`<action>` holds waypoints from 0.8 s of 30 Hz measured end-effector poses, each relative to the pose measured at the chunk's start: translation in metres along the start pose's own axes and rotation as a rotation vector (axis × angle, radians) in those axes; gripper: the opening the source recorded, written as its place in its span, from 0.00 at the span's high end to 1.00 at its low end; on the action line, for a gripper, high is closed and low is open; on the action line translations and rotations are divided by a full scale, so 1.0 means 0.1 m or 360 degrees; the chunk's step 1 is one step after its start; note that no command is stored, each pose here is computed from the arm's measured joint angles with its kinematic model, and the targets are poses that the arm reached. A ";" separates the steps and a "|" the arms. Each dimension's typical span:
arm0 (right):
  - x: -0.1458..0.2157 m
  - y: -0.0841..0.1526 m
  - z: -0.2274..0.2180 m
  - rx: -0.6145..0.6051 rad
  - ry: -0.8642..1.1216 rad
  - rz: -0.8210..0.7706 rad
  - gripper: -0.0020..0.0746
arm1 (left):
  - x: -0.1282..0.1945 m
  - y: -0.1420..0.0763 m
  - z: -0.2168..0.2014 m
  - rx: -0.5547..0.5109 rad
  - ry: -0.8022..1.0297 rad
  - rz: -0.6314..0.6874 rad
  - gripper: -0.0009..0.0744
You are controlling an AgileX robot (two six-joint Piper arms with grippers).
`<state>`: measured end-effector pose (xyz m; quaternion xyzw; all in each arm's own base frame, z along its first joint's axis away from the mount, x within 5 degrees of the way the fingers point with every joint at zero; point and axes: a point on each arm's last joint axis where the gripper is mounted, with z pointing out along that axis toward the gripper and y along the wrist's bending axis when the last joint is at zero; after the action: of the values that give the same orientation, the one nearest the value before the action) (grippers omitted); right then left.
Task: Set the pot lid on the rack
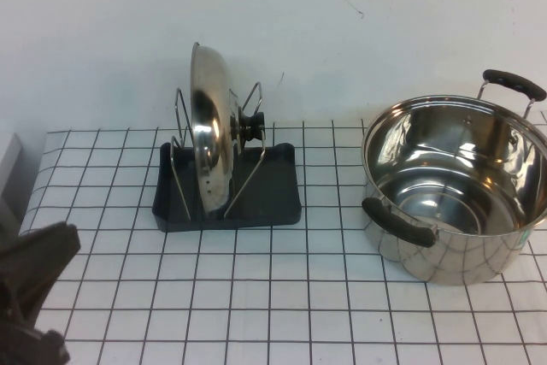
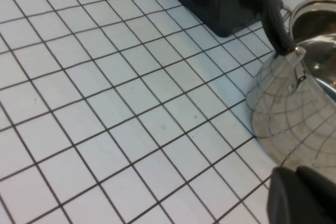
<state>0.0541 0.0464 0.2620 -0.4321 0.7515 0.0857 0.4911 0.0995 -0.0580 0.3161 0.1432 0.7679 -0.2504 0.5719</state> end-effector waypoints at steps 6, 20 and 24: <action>0.05 0.04 -0.01 -0.0072 0.0088 0.0022 0.98 | 0.22 0.03 -0.03 -0.0015 0.0010 -0.0024 0.99; 0.09 0.07 -0.01 -0.0109 0.0142 0.0027 0.98 | 0.44 -0.08 -0.06 0.0197 0.0303 -0.0027 0.99; 0.09 0.07 -0.01 -0.0111 0.0145 0.0027 0.98 | 0.45 -0.13 -0.25 0.0222 0.0188 0.0214 0.99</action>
<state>0.0470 0.0449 0.2538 -0.4460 0.7732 0.0963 0.4404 0.0593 -0.0588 0.2821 0.2483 0.7696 -0.2555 0.5299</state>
